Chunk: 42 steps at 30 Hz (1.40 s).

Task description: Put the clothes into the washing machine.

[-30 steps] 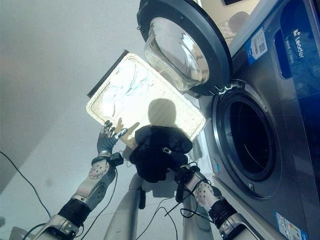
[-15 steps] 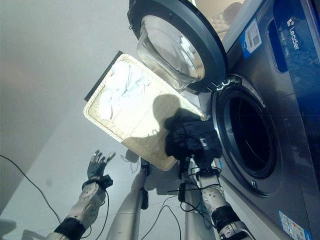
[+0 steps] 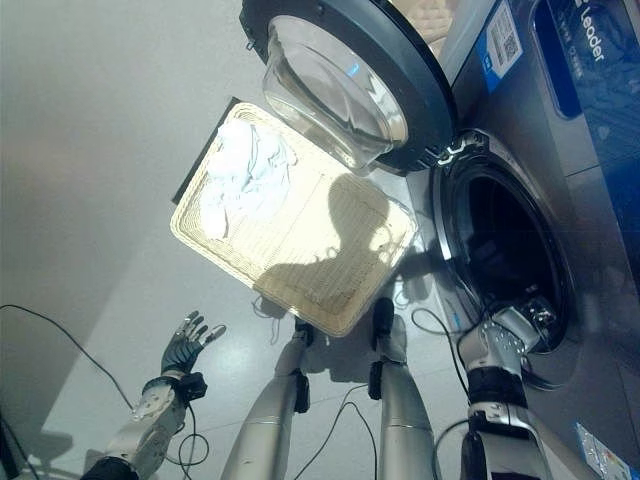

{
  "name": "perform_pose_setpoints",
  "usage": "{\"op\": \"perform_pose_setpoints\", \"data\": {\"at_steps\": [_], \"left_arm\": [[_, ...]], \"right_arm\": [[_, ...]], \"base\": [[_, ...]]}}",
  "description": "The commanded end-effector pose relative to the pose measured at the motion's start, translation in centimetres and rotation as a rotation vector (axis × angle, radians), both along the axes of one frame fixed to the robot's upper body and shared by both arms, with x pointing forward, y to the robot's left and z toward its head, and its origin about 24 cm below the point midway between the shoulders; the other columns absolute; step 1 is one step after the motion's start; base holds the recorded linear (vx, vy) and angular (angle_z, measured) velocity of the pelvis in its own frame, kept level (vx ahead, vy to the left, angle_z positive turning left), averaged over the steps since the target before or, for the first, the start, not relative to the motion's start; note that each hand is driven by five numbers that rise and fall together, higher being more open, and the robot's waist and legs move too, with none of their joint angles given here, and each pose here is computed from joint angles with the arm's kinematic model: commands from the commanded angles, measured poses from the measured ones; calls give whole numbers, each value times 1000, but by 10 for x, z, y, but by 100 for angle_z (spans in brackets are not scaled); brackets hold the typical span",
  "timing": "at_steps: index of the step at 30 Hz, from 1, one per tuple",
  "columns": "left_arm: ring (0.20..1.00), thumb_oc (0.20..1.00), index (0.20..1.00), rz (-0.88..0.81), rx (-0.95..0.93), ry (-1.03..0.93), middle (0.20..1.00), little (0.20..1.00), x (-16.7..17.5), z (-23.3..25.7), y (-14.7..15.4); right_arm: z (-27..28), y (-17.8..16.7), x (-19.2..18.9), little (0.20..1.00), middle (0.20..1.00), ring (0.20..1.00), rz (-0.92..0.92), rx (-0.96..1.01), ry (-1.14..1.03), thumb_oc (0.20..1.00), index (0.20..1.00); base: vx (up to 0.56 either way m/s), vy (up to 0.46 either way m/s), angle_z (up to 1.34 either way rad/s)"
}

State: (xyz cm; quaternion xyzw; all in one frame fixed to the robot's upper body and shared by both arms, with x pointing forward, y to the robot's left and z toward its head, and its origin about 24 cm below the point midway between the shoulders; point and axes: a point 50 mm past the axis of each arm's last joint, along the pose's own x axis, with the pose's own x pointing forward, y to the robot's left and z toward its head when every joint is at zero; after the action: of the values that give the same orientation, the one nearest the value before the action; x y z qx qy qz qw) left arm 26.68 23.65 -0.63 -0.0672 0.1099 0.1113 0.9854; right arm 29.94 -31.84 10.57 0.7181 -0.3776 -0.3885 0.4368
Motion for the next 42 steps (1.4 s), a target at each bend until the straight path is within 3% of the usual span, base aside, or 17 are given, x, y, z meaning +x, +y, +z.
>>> {"op": "perform_pose_setpoints", "data": {"at_steps": [1, 2, 6, 9, 12, 19, 23, 32, 42], "left_arm": [[1000, 1000, 1000, 5, -9, 44, 1000, 1000, -9, -8, 1], [1000, 1000, 1000, -6, -11, 53, 1000, 1000, -8, -10, -4], [1000, 1000, 1000, -19, -20, 68, 1000, 1000, -6, -15, -12], [1000, 1000, 1000, -46, -31, 91, 1000, 1000, -8, -22, -20], [1000, 1000, 1000, -61, -25, 100, 1000, 1000, -8, -24, -23], [1000, 1000, 1000, -84, -31, 96, 1000, 1000, -4, -20, -32], [1000, 1000, 1000, -78, -35, 71, 1000, 1000, 1, -14, -32], [1000, 1000, 1000, -58, -32, -17, 1000, 1000, 6, -4, -36], [1000, 1000, 1000, 21, -17, -139, 1000, 1000, 13, 14, -40]], "right_arm": [[2, -70, -97, 733, 733, 733, -614, 61, 49, 733, 733], [21, -81, -100, 1000, 1000, 1000, -626, -3, 26, 1000, 1000], [40, -82, -82, 1000, 1000, 1000, -482, -56, -75, 1000, 1000], [55, -66, -50, 1000, 1000, 1000, -252, -160, -182, 1000, 1000], [59, -58, -39, 1000, 1000, 1000, -197, -206, -196, 1000, 1000], [66, -47, -11, 1000, 1000, 1000, -35, -468, -23, 1000, 1000], [33, -23, 6, 1000, 1000, 1000, 186, -604, 86, 1000, 1000], [-58, 30, 8, 1000, 1000, 1000, 510, -491, 47, 1000, 1000], [-92, 95, 1, 1000, 1000, 1000, 697, -423, 32, 1000, 1000]], "base": [[55, -81, -11], [29, -34, -6], [39, -4, -3], [43, -5, 0], [24, -15, 4], [1, 4, 2], [0, 0, 0], [-9, 26, 5], [-31, 103, 4]]}}
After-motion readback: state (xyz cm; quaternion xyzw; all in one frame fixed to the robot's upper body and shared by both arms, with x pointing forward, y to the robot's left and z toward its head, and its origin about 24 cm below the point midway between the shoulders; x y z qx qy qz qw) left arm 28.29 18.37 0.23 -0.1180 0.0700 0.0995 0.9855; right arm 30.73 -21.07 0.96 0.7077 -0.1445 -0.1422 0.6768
